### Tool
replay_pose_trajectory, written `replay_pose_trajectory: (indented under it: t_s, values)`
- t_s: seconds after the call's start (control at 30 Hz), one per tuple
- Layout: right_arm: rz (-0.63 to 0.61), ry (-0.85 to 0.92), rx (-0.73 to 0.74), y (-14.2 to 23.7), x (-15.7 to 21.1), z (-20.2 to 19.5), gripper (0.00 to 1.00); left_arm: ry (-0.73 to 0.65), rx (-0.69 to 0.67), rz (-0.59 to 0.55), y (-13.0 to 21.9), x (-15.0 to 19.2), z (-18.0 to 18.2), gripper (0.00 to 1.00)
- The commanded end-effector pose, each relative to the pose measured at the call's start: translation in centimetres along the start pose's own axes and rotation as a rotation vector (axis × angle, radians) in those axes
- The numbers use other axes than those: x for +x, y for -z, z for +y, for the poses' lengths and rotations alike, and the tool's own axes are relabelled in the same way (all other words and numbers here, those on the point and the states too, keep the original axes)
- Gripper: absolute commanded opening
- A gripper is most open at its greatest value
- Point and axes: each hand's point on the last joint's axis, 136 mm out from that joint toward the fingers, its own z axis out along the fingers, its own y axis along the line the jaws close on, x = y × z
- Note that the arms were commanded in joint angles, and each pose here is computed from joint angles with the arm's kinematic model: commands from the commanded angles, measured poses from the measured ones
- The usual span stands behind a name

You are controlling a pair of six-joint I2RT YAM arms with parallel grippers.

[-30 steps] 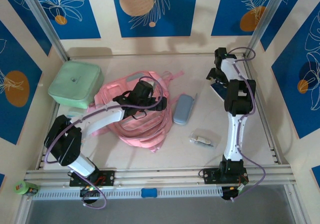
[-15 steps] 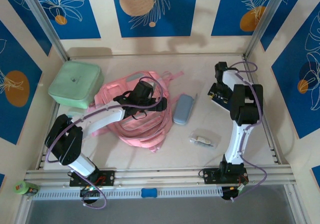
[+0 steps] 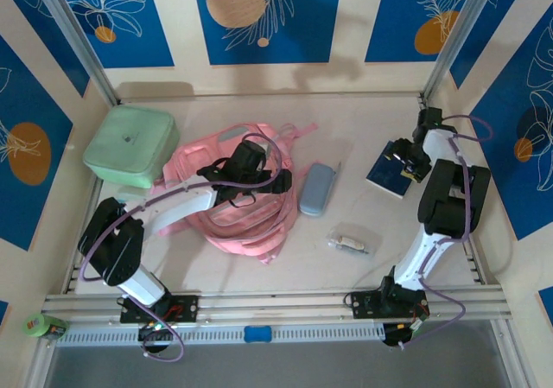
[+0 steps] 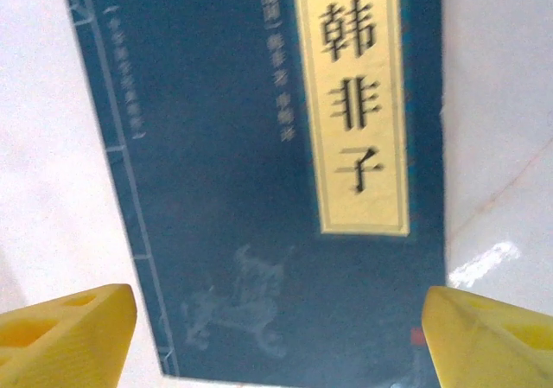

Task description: Pack the student bag

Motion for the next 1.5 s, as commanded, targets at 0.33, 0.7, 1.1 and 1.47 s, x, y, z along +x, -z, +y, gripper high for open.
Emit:
replay_pose_trajectory:
  t_s: [0.33,0.7,1.1,1.47]
  values:
    - [0.153,0.007,-0.032,-4.4,-0.1,0.8,0.81,-0.043,0.043,0.023,-0.9,-0.3,-2.8,0.99]
    - [0.249,0.272,0.006,-5.7,5.2,6.6,0.64,-0.055,-0.019,0.009,0.3,-0.2,-1.3,0.99]
    - [0.207,0.294,-0.082,-2.1,6.8,8.0,0.61,-0.058,-0.028,-0.004,1.0,0.0,-0.9,0.99]
    - [0.264,0.125,-0.325,-3.2,5.9,11.1,0.63,-0.051,-0.039,0.006,0.6,0.0,-0.6,0.99]
